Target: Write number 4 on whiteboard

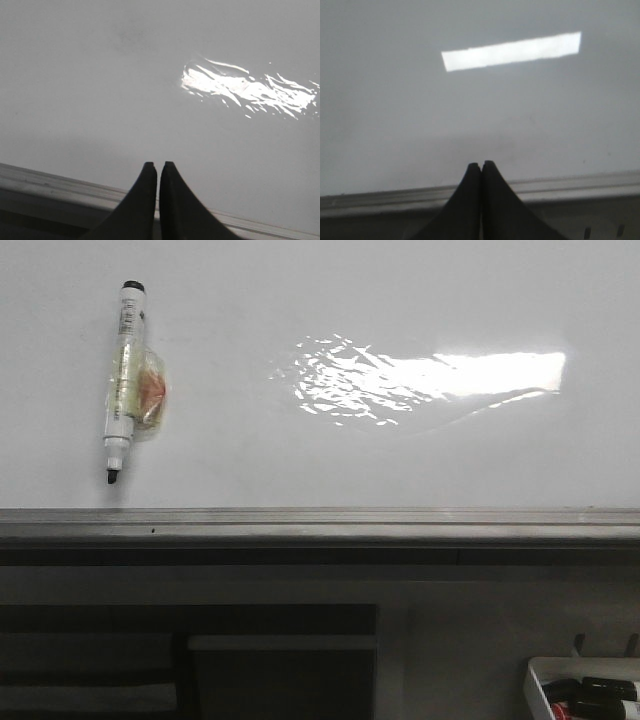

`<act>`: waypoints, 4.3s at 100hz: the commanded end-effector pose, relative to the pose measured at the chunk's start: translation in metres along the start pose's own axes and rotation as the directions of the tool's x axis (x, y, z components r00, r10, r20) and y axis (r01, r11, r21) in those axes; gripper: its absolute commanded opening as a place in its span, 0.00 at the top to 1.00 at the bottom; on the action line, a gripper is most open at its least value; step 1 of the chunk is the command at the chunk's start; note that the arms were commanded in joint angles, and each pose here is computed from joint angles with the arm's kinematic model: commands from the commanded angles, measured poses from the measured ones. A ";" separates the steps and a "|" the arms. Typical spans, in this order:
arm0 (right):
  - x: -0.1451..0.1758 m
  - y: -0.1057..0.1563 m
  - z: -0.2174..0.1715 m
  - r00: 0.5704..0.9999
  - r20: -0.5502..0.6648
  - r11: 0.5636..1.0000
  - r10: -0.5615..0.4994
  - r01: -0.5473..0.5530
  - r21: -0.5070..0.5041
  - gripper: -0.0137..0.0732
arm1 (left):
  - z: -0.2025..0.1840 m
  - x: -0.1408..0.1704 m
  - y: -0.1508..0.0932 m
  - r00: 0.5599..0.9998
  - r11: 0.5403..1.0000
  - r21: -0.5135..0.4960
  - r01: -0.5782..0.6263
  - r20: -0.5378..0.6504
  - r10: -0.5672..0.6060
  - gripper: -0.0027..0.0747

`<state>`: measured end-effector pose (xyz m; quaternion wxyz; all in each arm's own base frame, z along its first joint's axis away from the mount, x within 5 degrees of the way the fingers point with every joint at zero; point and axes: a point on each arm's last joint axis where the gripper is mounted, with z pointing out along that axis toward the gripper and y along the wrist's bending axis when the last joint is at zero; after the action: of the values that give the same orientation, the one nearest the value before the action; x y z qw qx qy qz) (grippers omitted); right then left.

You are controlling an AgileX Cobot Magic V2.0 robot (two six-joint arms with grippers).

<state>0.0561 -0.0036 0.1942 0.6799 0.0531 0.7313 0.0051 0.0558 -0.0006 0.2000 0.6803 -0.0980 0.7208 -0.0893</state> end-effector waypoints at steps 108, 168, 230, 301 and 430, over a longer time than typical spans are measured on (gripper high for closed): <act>-0.053 0.004 0.039 0.996 -0.084 0.999 0.036 -0.035 0.015 0.91 | 0.090 -0.054 -0.086 0.971 0.831 0.502 -0.239 0.134 0.199 0.43; -0.057 0.007 0.039 0.999 -0.042 0.999 0.032 -0.033 -0.020 0.91 | 0.093 -0.011 -0.121 0.969 0.809 0.586 0.052 -0.226 0.102 0.43; -0.056 0.013 0.039 0.998 -0.054 0.997 0.025 -0.029 -0.075 0.91 | 0.127 0.011 -0.136 0.936 0.844 0.532 0.076 -0.329 0.123 0.53; -0.077 0.113 0.030 0.900 -0.328 0.697 -0.287 -0.038 -0.716 0.91 | 0.095 0.014 -0.158 0.849 0.358 0.878 -0.318 0.096 0.519 0.99; -0.130 0.211 0.053 0.843 -0.142 0.480 -0.518 0.150 -0.865 0.78 | 0.085 0.009 -0.166 0.762 0.119 0.840 -0.530 0.410 0.501 0.99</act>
<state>0.1298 0.1889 0.3178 0.4032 -0.4271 0.7824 0.2068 0.1433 -0.1587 0.2110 0.5651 0.5810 0.5440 -0.2174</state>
